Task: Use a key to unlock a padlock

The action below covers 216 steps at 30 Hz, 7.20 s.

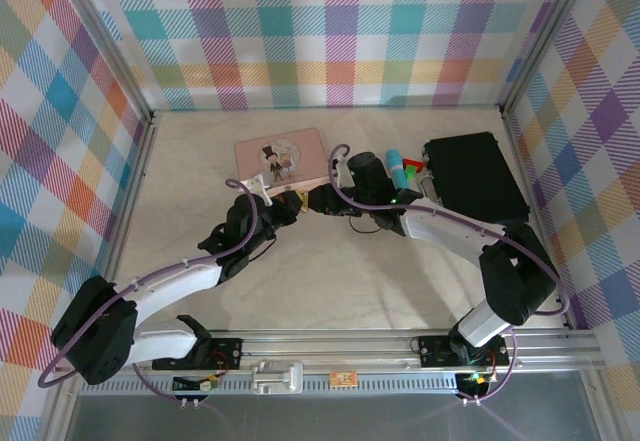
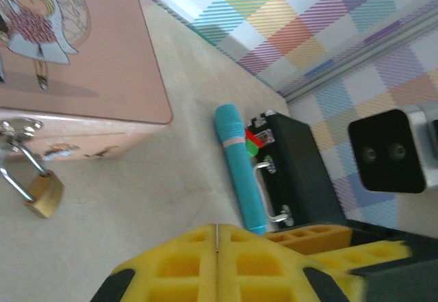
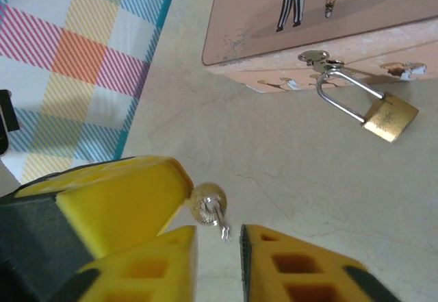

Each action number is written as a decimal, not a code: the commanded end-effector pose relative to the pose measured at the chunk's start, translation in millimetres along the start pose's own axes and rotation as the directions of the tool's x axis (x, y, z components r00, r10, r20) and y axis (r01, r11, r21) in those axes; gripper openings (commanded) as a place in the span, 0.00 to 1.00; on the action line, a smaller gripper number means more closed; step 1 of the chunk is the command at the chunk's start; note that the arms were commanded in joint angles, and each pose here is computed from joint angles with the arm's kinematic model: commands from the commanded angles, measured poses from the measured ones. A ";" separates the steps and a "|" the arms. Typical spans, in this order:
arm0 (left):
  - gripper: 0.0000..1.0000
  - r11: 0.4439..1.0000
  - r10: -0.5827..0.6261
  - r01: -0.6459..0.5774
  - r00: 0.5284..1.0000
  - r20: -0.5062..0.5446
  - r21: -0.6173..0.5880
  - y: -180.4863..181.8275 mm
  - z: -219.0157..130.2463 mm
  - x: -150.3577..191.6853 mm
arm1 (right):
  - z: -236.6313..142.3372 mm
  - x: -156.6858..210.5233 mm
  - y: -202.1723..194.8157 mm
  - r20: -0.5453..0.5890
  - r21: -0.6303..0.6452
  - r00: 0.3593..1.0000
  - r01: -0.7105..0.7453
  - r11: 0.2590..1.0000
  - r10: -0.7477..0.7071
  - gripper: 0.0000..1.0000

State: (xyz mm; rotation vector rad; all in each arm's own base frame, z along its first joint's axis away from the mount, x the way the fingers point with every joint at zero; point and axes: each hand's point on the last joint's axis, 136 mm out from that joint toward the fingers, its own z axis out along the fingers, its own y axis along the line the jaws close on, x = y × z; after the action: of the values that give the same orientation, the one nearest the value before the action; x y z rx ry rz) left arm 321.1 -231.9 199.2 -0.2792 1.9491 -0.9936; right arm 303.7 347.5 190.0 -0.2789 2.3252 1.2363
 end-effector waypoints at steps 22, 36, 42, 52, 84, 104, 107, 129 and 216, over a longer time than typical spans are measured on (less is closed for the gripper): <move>0.00 0.877 0.343 -0.308 0.939 -0.031 0.369 -93.2 -23.1 -21.0 | -71.8 -16.3 60.4 0.057 -0.581 0.947 0.289 0.761 -0.316 0.32; 0.00 0.872 0.328 -0.294 0.945 -0.019 0.392 -99.0 -27.3 -23.9 | -58.9 -11.8 46.1 0.027 -0.572 0.958 0.249 0.782 -0.285 0.35; 0.00 0.871 0.326 -0.295 0.945 -0.014 0.392 -100.4 -27.6 -25.5 | -55.7 -13.1 42.4 0.025 -0.558 0.963 0.237 0.795 -0.269 0.36; 0.00 0.877 0.317 -0.287 0.948 -0.016 0.385 -95.7 -26.0 -23.6 | -53.1 -18.0 44.1 0.048 -0.578 0.966 0.233 0.782 -0.252 0.31; 0.00 0.885 0.290 -0.273 0.957 0.012 0.378 -94.2 -28.6 -28.6 | -49.2 0.9 51.2 -0.025 -0.624 0.977 0.152 0.767 -0.214 0.29; 0.00 0.899 0.284 -0.260 0.959 -0.017 0.352 -83.0 -27.3 -21.1 | -64.3 -15.6 48.1 0.057 -0.577 0.976 0.205 0.791 -0.211 0.36; 0.00 0.900 0.269 -0.240 0.963 -0.030 0.363 -82.6 -23.8 -17.7 | -62.1 -16.5 48.1 0.053 -0.586 0.977 0.196 0.787 -0.205 0.34; 0.20 0.918 0.237 -0.215 0.971 -0.026 0.335 -76.9 -25.3 -20.3 | -53.3 -14.9 45.5 0.066 -0.589 0.975 0.211 0.780 -0.214 0.00; 0.06 0.908 0.125 -0.058 0.983 0.138 -0.415 121.3 134.8 59.9 | -78.4 2.3 -127.1 0.051 0.243 0.994 0.080 0.967 -0.095 0.00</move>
State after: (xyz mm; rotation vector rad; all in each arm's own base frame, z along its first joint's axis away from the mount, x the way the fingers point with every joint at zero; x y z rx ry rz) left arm 426.7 -241.2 33.5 -0.5274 1.9405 -0.3339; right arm 327.4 206.7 141.2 -0.2701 2.3481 0.8381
